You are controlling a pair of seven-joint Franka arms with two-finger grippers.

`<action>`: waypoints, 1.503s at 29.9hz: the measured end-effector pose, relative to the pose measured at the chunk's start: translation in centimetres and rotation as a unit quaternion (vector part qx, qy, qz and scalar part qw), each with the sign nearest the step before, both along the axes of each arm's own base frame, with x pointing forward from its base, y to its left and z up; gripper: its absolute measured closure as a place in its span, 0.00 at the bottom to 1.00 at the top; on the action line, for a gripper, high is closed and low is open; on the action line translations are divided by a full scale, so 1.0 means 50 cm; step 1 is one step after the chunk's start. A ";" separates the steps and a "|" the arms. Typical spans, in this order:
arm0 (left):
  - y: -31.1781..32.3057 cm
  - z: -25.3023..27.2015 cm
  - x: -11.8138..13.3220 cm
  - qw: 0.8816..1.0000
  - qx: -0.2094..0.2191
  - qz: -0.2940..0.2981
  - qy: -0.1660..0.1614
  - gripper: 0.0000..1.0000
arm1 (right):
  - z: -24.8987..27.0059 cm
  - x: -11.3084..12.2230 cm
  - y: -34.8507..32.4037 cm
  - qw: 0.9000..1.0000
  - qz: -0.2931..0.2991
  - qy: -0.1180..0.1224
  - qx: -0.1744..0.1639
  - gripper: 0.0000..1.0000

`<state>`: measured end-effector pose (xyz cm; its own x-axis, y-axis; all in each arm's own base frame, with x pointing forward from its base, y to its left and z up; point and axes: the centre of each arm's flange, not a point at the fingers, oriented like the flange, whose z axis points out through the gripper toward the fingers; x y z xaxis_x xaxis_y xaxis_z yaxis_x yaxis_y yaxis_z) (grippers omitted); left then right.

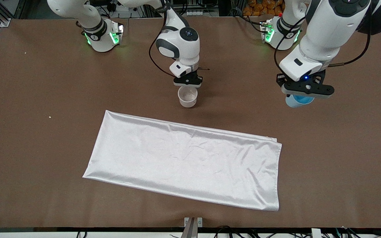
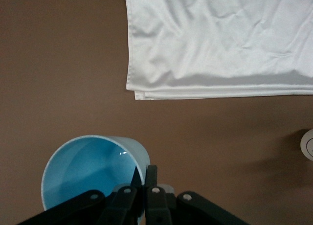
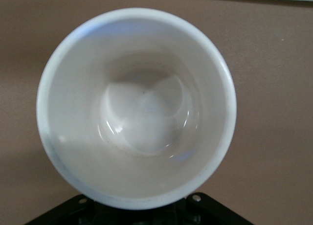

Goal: Place blue cup into white mug on table

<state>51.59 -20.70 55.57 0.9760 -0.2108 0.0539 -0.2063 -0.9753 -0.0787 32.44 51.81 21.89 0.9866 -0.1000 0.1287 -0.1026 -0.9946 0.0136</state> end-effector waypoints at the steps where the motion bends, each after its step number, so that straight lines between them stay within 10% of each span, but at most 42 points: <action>1: 0.006 -0.001 -0.002 1.000 -0.004 0.004 0.003 0.96 | -0.003 0.001 0.001 1.000 0.000 0.000 0.000 0.82; 12: 0.036 -0.025 -0.009 0.999 -0.016 0.023 0.021 0.96 | -0.014 0.011 0.016 1.000 -0.001 -0.002 0.002 0.80; 28: 0.051 -0.030 -0.014 0.999 -0.017 0.029 0.017 0.96 | 0.015 0.021 0.028 1.000 -0.010 -0.006 0.006 0.02; 45: 0.013 -0.026 -0.024 1.000 -0.020 0.010 0.008 0.96 | 0.171 0.054 0.006 1.000 -0.014 -0.017 0.001 0.00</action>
<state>50.39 -20.07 54.26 0.9810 -0.1887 0.0458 -0.1871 -0.9817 -0.0365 35.14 52.12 30.46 0.9784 -0.1278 0.1625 -0.1309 -0.9914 0.0084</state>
